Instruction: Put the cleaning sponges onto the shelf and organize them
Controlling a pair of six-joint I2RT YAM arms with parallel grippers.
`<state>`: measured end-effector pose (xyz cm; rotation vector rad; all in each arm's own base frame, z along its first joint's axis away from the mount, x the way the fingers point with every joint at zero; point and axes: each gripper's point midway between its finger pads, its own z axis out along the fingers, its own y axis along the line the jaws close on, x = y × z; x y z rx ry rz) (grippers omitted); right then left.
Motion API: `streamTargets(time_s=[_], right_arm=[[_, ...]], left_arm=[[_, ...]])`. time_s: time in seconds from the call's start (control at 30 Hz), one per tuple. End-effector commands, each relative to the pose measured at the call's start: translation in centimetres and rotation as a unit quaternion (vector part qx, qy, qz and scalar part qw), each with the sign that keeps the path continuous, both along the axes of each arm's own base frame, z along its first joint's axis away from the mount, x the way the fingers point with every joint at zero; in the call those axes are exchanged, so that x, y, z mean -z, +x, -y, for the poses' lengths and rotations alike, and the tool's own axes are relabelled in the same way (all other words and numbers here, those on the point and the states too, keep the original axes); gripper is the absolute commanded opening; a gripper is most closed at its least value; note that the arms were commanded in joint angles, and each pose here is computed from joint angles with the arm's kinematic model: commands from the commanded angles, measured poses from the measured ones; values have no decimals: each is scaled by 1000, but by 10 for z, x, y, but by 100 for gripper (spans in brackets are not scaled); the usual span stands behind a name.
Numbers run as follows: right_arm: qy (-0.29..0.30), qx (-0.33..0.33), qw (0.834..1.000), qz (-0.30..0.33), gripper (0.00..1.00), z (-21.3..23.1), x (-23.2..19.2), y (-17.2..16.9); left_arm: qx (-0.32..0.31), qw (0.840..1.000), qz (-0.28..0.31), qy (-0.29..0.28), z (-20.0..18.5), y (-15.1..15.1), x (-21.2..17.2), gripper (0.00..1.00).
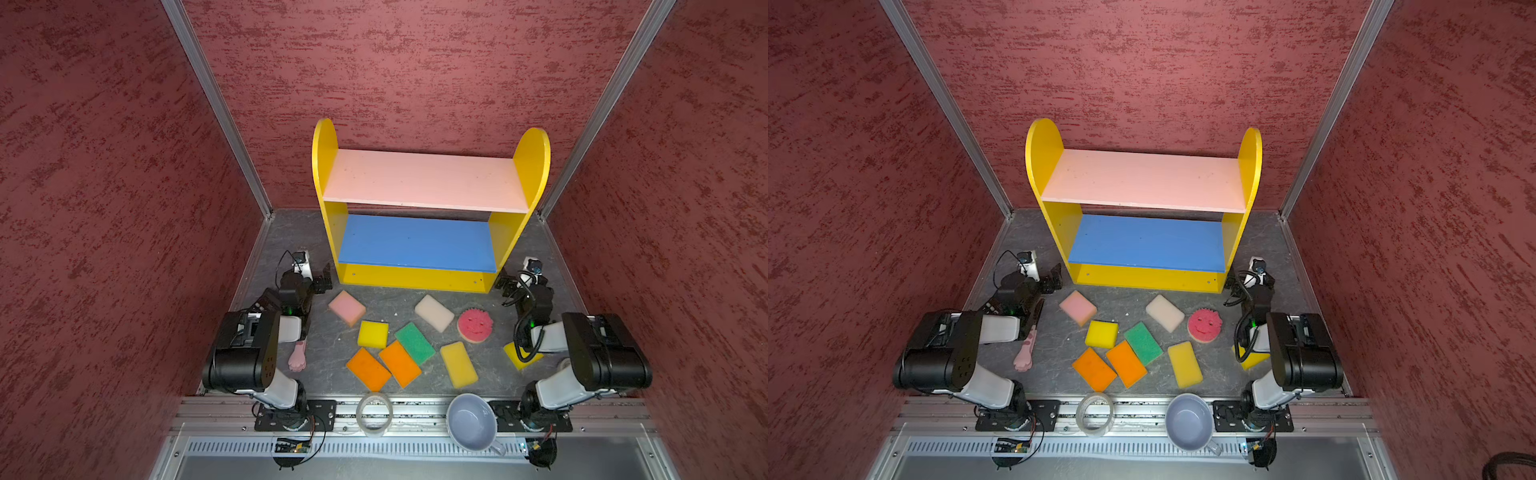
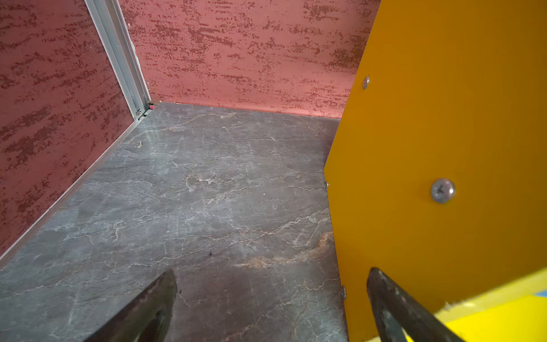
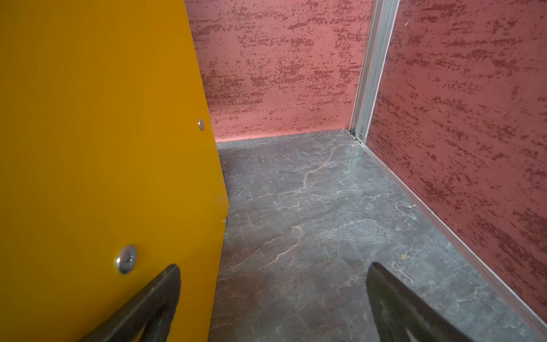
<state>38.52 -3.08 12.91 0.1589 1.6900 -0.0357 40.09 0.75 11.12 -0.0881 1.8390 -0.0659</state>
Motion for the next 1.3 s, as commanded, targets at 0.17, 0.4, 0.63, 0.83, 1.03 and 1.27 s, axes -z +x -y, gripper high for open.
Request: streamTargets(time_s=[0.17, 0.4, 0.63, 0.83, 1.03, 1.27], right_arm=[[-5, -36, 999, 9, 99, -11, -6, 3], [-4, -36, 999, 7, 99, -11, -5, 3], [-5, -35, 999, 10, 99, -10, -6, 2], [4, -5, 1000, 5, 99, 0, -5, 4], [8, 15, 1000, 16, 99, 7, -11, 0], [58, 102, 991, 59, 99, 32, -70, -23]], left_arm=[[15, 1000, 2, 5, 5, 1, -2, 99], [17, 1000, 1, 3, 5, 2, -2, 99], [17, 1000, 1, 3, 5, 2, -2, 99], [17, 1000, 1, 3, 5, 2, -2, 99], [22, 1000, 2, -9, 2, 1, -2, 99], [-36, 999, -13, 32, 0, 0, -49, 99]])
